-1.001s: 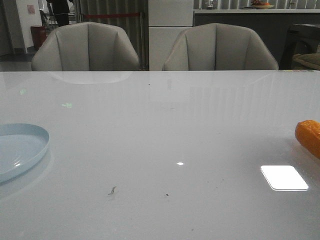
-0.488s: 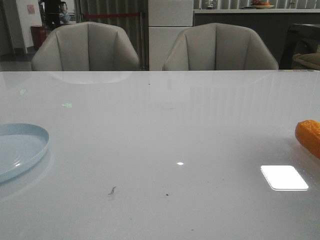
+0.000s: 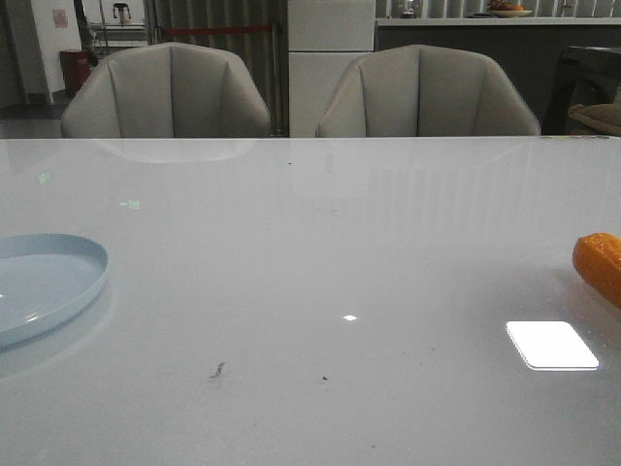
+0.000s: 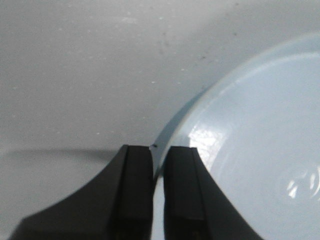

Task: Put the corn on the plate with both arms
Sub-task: 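Grasp the pale blue plate rim with the left gripper and lift it, then move the plate toward the table center, lower it, open left gripper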

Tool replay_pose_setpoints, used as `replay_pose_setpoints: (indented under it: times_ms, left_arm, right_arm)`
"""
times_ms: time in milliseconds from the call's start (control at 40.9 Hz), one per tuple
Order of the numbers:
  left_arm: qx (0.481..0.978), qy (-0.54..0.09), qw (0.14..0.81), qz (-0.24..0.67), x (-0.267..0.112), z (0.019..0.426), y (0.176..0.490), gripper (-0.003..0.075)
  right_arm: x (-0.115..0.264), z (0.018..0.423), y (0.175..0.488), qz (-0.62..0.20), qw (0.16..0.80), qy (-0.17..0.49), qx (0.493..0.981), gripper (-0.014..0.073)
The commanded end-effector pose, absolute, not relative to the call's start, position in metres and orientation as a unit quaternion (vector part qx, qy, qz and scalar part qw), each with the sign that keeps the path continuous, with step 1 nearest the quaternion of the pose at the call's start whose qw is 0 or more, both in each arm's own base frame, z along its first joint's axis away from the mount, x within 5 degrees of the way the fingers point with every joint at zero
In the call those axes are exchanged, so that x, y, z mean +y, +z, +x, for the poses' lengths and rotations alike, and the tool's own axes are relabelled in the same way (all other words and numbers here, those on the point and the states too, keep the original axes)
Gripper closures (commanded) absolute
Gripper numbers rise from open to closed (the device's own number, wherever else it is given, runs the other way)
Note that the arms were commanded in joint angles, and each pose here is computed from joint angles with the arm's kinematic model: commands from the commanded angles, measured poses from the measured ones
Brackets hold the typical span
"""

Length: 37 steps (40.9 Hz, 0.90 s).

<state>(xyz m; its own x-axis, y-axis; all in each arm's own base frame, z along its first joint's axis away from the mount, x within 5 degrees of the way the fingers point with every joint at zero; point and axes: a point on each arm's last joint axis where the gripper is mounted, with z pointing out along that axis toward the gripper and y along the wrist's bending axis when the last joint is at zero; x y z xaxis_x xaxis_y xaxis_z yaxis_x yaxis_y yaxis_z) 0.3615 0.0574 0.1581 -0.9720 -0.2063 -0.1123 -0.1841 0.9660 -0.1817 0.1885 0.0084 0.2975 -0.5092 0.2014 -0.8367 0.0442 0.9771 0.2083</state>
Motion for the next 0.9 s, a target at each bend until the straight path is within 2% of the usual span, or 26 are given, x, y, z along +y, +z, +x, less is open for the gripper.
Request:
replay_pose_setpoints:
  times_ms: [0, 269, 537, 684, 879]
  left_arm:
    - [0.988, -0.09, 0.106, -0.068, 0.043, 0.37, 0.184, 0.0627]
    - [0.983, -0.118, 0.138, 0.002, -0.005, 0.394, 0.229, 0.0629]
    - [0.959, -0.207, 0.179, 0.068, -0.07, 0.404, 0.278, 0.0629]
    - [0.95, -0.241, 0.175, 0.098, -0.105, 0.398, 0.283, 0.0629]
    - [0.941, -0.249, 0.175, 0.149, -0.152, 0.388, 0.281, 0.0629]
  right_arm:
    - [0.008, 0.193, 0.317, 0.069, 0.537, 0.08, 0.837, -0.0031]
    - [0.008, 0.192, 0.315, 0.069, 0.531, 0.08, 0.841, -0.0031]
    - [0.008, 0.192, 0.315, 0.069, 0.531, 0.08, 0.841, -0.0031]
    - [0.008, 0.192, 0.315, 0.069, 0.531, 0.08, 0.841, -0.0031]
    - [0.008, 0.192, 0.315, 0.069, 0.529, 0.08, 0.842, -0.0031]
